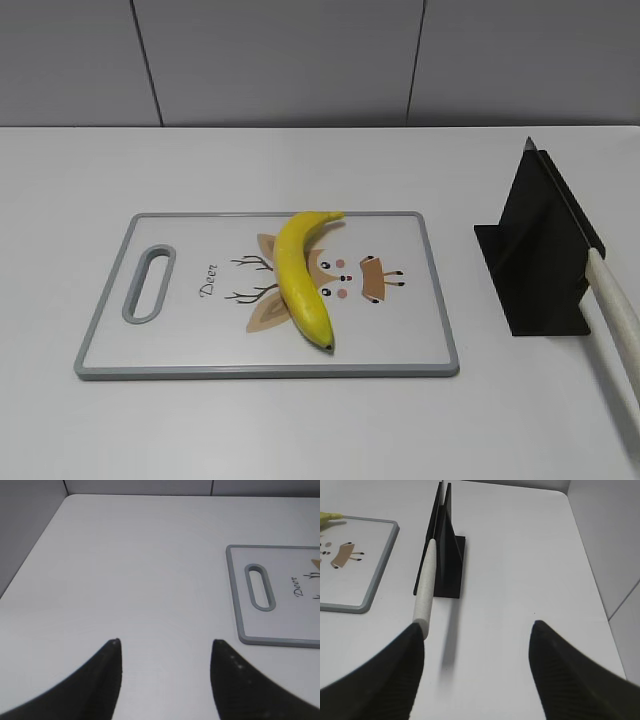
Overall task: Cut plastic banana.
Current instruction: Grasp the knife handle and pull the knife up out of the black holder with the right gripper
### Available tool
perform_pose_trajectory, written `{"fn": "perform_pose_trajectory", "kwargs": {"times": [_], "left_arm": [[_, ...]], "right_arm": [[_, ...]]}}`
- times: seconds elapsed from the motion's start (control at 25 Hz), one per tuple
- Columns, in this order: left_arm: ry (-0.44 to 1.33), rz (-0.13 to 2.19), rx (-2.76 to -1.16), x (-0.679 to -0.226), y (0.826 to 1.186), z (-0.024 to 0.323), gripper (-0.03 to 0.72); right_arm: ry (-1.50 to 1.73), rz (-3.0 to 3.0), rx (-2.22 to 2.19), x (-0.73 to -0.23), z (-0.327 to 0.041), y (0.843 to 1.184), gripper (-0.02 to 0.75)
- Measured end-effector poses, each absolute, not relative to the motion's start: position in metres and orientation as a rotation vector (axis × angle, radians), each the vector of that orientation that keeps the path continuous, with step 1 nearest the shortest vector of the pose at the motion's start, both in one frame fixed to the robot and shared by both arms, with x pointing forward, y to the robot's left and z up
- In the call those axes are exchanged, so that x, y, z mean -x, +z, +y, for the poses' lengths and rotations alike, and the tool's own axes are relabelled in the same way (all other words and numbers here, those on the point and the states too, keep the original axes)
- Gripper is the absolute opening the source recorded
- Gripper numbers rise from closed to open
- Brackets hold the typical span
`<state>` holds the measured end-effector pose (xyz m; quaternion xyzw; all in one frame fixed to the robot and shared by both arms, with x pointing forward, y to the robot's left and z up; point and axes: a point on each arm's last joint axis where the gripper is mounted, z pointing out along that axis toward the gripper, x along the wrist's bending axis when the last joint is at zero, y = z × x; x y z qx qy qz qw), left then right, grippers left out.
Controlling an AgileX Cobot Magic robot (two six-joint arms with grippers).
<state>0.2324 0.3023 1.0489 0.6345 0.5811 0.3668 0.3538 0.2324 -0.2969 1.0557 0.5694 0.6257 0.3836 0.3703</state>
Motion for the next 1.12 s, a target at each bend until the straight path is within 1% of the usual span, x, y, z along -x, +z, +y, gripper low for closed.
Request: {"fn": "perform_pose_trajectory", "kwargs": {"times": [1.0,1.04,1.12], "left_arm": [[0.948,1.503,-1.64,-0.2324,1.0489,0.3023,0.552],[0.948,1.503,-1.64,-0.2324,1.0489,0.3023,0.552],[0.948,1.503,-1.64,-0.2324,1.0489,0.3023,0.552]], "right_arm": [[0.984,1.605,-1.461,-0.2324,-0.2969,1.0557,0.515],[0.984,1.605,-1.461,-0.2324,-0.2969,1.0557,0.517],[0.978,1.616,-1.47,-0.2343,-0.2967,1.0557,0.553]]}}
